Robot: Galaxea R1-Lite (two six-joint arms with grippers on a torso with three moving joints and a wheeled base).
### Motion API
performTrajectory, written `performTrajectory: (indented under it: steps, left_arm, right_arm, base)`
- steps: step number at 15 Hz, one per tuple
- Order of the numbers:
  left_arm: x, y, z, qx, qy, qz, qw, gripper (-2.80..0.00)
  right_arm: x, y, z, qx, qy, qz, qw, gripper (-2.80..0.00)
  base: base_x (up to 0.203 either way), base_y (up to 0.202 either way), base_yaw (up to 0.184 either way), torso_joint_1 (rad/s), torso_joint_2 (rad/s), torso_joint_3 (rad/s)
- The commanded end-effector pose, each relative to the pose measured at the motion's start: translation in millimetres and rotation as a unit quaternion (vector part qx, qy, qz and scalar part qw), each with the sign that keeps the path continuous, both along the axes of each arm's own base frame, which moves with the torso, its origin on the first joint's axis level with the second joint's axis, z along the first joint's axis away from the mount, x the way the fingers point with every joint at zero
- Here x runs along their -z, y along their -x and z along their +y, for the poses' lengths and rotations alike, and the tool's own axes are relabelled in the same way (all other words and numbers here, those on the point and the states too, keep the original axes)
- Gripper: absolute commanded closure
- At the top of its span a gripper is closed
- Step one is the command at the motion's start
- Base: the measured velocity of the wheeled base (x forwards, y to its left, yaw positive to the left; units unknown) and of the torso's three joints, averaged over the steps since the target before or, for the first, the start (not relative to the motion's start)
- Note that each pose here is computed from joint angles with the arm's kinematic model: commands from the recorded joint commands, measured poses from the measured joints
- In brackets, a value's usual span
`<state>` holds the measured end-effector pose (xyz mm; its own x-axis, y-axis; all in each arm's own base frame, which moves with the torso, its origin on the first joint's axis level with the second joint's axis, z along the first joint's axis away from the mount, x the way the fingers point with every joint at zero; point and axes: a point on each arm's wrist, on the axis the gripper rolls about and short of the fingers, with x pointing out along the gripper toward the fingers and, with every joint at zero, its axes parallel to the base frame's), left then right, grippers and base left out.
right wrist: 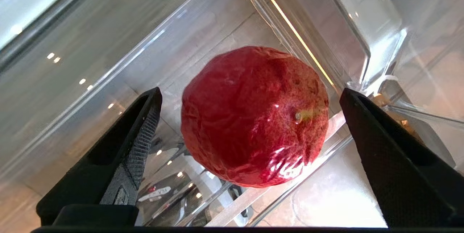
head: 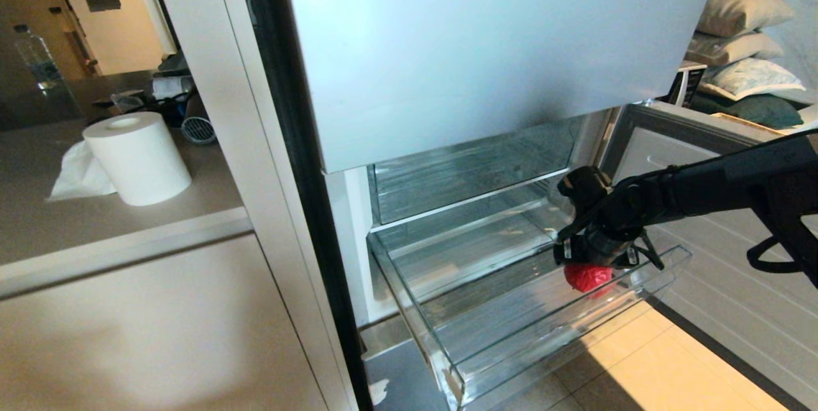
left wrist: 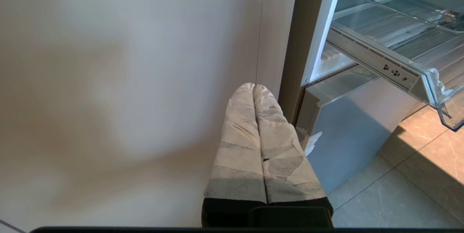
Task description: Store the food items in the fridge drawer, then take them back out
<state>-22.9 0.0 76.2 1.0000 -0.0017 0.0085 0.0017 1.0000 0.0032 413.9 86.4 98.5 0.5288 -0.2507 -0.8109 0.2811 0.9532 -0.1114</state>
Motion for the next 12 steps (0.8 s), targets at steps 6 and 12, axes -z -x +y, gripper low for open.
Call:
performTrajectory:
  steps: [6, 12]
  left_arm:
    - [0.4, -0.1, 0.0, 0.0, 0.0, 0.0, 1.0, 0.0]
    - [0.4, -0.1, 0.0, 0.0, 0.0, 0.0, 1.0, 0.0]
  right_arm:
    - [6.8, 3.7, -0.1, 0.001, 0.005, 0.013, 1.0, -2.8]
    - [-2.4, -1.8, 5.4, -0.004, -0.003, -0.016, 1.0, 0.0]
  base:
    - [0.0, 0.0, 0.0, 0.0, 0.0, 0.0]
    - [0.0, 0.0, 0.0, 0.0, 0.0, 0.0]
